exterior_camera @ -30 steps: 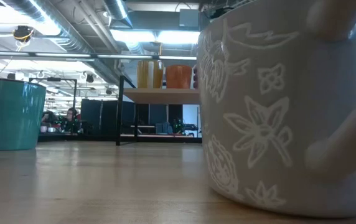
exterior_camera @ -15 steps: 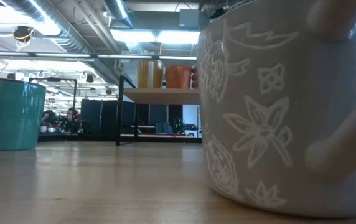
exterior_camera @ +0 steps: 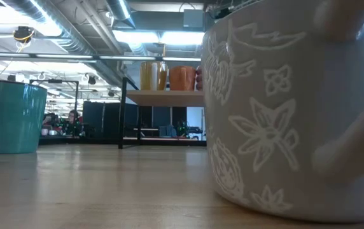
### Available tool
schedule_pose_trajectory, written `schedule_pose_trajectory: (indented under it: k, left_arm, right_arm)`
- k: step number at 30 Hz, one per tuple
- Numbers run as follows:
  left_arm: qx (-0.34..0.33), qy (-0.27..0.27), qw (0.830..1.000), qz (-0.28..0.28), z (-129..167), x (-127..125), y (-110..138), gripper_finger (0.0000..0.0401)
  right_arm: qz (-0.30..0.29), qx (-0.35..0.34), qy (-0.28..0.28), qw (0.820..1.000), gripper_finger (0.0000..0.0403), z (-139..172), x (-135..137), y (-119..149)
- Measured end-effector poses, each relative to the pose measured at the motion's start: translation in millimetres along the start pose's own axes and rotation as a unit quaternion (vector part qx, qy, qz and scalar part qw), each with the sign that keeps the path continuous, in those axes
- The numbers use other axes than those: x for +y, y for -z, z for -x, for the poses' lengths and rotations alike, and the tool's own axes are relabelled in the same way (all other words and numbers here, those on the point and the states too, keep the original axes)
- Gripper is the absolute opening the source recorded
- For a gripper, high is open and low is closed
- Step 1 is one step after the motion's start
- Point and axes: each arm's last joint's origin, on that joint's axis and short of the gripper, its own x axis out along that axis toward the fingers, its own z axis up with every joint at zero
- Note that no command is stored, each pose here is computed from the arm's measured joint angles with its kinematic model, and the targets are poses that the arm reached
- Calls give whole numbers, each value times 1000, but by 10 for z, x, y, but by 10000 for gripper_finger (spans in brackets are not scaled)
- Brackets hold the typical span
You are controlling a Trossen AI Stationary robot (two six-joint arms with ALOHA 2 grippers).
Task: Place coffee mugs
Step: Put the gray mug on the shelf
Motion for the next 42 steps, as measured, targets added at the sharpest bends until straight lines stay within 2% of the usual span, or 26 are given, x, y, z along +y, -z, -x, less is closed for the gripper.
schedule_pose_trajectory:
  k: [4, 7, 10, 14, 18, 23, 28, 34, 42]
  left_arm:
    - [7, 20, 1000, 19, -4, -166, 60, 121]
    - [18, 28, 999, 28, -29, -304, 130, 121]
    - [32, 40, 998, 28, -66, -434, 203, 121]
    - [42, 51, 998, 23, -109, -579, 284, 121]
    - [46, 62, 997, 12, -108, -694, 342, 121]
    - [48, 76, 996, -2, -65, -775, 379, 121]
    - [52, 84, 995, -17, -38, -833, 413, 121]
    - [54, 87, 994, -22, -30, -858, 430, 121]
    - [55, 93, 994, -21, -26, -868, 430, 121]
  right_arm:
    - [11, 29, -20, 999, 170, -206, 307, 206]
    - [19, 34, -8, 999, 170, -365, 507, 380]
    - [-11, 54, -11, 998, 170, -538, 614, 528]
    - [-70, 76, -47, 994, 170, -745, 727, 656]
    - [-76, 41, -77, 993, 170, -889, 961, 800]
    - [-83, 54, -74, 992, 170, -1062, 1122, 1068]
    - [-98, 71, -76, 990, 170, -1240, 1251, 1202]
    - [-77, 70, -26, 994, 170, -1475, 1313, 1455]
    - [-58, 55, 33, 996, 170, -1760, 1248, 1752]
